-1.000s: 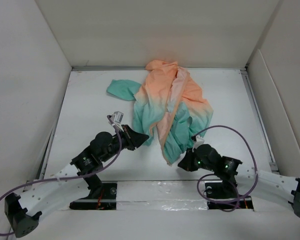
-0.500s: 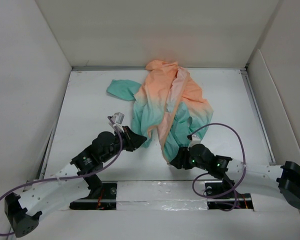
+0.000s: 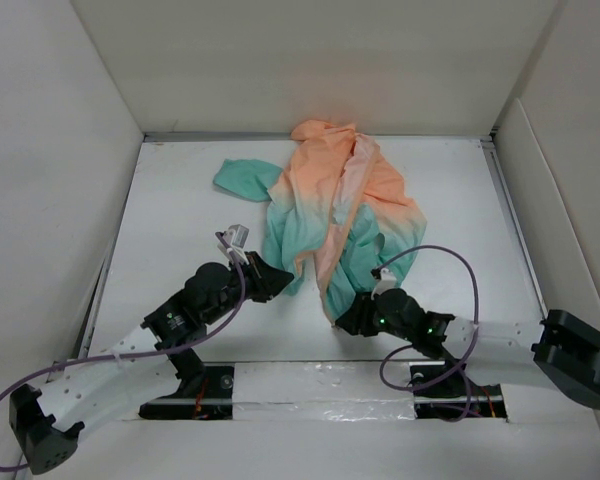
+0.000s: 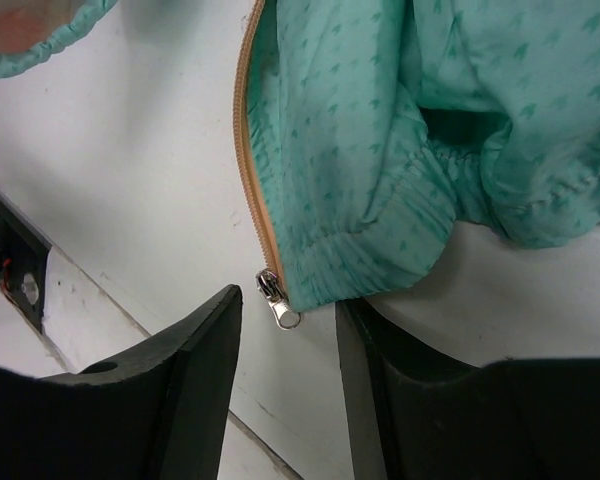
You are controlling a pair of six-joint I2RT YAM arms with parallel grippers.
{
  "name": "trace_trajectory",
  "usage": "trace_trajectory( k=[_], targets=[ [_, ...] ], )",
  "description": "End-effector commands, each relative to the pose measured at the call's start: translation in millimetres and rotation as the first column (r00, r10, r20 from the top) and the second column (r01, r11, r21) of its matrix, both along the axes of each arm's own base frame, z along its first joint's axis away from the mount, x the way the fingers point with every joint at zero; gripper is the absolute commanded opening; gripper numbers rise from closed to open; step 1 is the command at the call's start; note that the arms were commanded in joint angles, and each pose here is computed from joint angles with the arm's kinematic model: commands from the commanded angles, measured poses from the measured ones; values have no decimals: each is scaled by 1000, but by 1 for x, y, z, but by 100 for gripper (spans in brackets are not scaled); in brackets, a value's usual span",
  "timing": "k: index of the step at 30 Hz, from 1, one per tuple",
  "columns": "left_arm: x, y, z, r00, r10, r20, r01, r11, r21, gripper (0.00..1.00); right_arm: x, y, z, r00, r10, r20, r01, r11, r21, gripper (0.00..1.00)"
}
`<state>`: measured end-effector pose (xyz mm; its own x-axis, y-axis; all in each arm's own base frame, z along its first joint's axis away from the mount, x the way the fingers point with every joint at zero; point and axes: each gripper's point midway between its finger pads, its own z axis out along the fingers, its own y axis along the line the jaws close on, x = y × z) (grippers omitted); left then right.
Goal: Zip up the jacket
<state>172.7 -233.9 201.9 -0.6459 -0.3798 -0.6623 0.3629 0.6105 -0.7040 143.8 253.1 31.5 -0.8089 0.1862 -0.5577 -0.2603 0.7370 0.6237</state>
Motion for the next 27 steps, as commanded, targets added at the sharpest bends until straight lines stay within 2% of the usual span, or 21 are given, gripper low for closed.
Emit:
trace_trajectory(
  k=[1,9,14,15,18,21,27],
  targets=[
    [7,-3,19,999,14,52,-12,999,-48,0,0,-2,-8,1000,-8,7,8,1000,-8,48],
    [9,-6,22,998,16,54,-13,997,-72,0,1,2,-22,1000,-18,-7,18,1000,10,49],
    [9,-5,21,998,23,50,-20,997,-73,0,8,2,-21,998,-66,5,66,997,45,27],
    [9,-4,20,999,26,47,-22,997,-76,0,10,2,-20,997,-76,9,75,996,47,27],
    [9,-4,21,998,29,48,-25,997,-79,0,18,-1,-14,992,-119,32,118,992,51,28],
    [8,-3,18,999,31,43,-28,997,-77,0,25,0,-9,987,-145,67,142,989,50,40],
    [9,-4,16,999,33,37,-30,996,-82,0,24,10,-12,991,-125,55,121,989,83,40]
  ],
)
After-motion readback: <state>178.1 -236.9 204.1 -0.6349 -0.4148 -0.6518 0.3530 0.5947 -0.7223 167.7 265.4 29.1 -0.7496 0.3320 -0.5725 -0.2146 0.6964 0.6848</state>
